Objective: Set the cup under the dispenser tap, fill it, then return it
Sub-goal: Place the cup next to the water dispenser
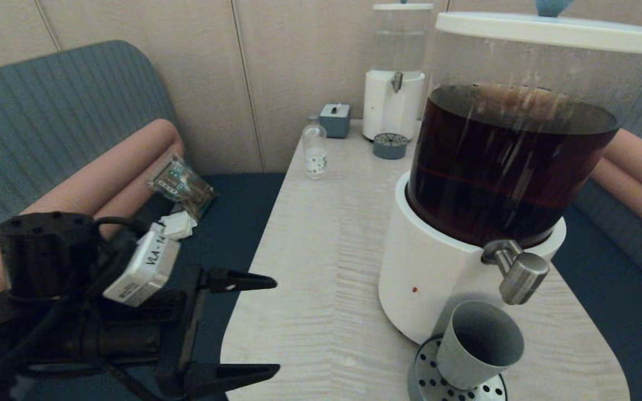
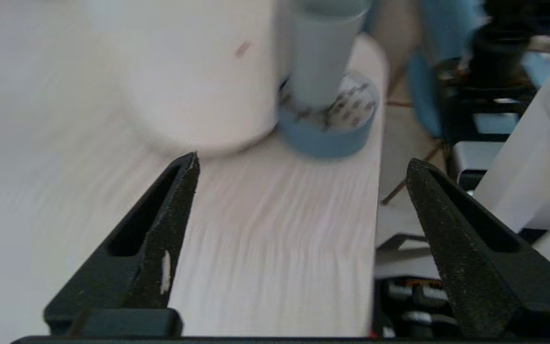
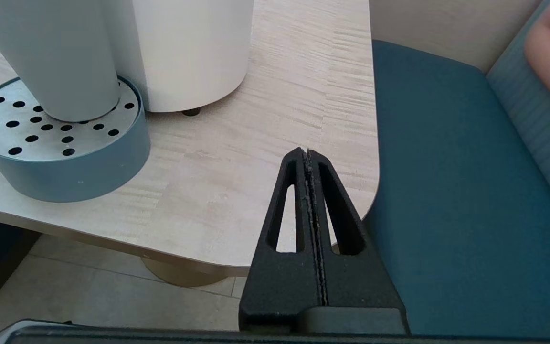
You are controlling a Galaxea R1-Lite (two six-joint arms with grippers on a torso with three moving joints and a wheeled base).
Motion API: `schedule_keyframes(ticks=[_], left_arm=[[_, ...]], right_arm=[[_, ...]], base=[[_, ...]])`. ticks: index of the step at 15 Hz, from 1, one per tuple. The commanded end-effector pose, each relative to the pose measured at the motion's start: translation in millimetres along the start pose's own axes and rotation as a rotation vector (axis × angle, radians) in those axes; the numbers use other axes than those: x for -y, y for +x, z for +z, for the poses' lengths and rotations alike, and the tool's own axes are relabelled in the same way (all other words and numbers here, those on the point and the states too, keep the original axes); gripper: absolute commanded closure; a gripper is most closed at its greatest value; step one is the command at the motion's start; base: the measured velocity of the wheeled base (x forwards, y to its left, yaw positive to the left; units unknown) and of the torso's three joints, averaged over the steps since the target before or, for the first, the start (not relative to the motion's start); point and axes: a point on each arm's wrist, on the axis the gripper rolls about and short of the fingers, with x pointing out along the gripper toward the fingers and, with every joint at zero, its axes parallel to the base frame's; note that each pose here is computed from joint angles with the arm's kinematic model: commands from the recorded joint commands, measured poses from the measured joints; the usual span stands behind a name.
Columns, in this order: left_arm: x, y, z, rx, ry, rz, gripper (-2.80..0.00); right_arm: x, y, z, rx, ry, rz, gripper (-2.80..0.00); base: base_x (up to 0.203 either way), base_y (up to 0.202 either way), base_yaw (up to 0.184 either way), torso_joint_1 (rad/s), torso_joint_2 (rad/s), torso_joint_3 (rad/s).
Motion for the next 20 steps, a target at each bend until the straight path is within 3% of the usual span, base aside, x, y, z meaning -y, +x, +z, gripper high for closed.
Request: schedule_keyframes(ticks=[1,4,12,14,20], left_arm=[[-17.2,31,-24,-0.001,-0.025,-0.081,-2.8],[-31.3,61,-32,0.043,0.026,-0.145,-2.8],[-13.9,103,-43,0.042,0.003,-0.292,-2.8],[-17.5,117,-40,0.059,0.024,-0.314,-2.8],[-14.9,144,-49,0.056,0.009,-0.37,-2.8]], right_arm=[[0,0,-3,-0.004,-0.001,0.001,0.0],[0,0,-3,-0.003,-0.001,0.001,0.0],[0,0,-3,-0.004,-0.001,0.001,0.0],[0,0,-3,-0.004,-0.001,0.001,0.0],[0,0,-3,-0.003,-0.001,0.001,0.0]], base=[[0.0,0.0,0.0,0.0,0.0,0.0],[0.0,0.0,0.0,0.0,0.0,0.0],[0.0,0.0,0.0,0.0,0.0,0.0],[0.0,0.0,0.0,0.0,0.0,0.0],[0.0,0.0,0.0,0.0,0.0,0.0]])
